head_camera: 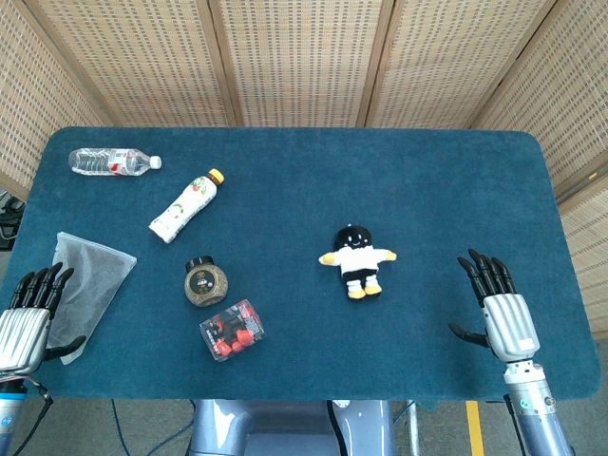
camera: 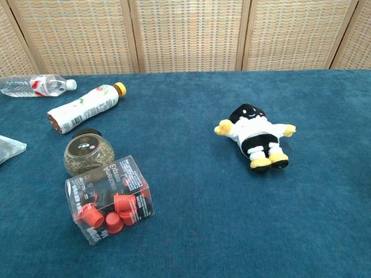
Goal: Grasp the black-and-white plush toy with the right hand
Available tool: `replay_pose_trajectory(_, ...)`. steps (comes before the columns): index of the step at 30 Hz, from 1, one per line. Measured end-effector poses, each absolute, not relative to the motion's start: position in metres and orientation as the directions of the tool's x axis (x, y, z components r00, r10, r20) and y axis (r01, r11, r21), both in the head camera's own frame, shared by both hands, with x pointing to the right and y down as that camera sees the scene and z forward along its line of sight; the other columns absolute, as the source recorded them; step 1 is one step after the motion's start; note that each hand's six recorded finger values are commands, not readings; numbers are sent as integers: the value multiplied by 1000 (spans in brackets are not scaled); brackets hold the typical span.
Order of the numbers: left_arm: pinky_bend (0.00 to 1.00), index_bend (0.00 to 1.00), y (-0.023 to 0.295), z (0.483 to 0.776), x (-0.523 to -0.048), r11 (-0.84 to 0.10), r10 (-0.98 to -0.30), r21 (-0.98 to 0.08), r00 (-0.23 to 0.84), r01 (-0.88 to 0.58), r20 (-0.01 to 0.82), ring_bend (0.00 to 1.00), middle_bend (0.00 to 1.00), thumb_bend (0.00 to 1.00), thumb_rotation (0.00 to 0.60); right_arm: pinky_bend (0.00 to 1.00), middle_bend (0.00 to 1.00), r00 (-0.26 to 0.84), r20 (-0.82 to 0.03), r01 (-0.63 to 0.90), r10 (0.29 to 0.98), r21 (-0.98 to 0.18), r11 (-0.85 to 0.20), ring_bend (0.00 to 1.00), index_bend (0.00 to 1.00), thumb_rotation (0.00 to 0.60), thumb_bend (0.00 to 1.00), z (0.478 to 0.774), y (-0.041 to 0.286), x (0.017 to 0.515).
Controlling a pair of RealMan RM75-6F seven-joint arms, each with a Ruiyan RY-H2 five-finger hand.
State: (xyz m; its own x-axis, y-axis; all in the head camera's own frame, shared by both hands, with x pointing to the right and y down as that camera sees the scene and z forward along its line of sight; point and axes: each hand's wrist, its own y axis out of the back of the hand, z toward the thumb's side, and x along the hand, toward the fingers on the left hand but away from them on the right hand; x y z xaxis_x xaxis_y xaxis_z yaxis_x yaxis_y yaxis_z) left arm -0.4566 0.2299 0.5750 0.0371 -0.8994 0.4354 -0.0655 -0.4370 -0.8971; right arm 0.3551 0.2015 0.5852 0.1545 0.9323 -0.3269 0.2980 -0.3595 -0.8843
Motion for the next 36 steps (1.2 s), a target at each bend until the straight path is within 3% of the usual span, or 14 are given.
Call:
replay_pose_trajectory(25,0,0,230,573,-460,-456,-890,-888,39,-57,454,0,0,111,600,54,0,174,-339,311,924,-872,-379,0,109,600,153,589,202,347)
replay_pose_trajectory(36,0,0,231,567,-458,-443,-897,-894,42,-63,441,0,0,111,600,78,0,206,-326,331,923,-864,-379,0,204,600,152,589,189,331)
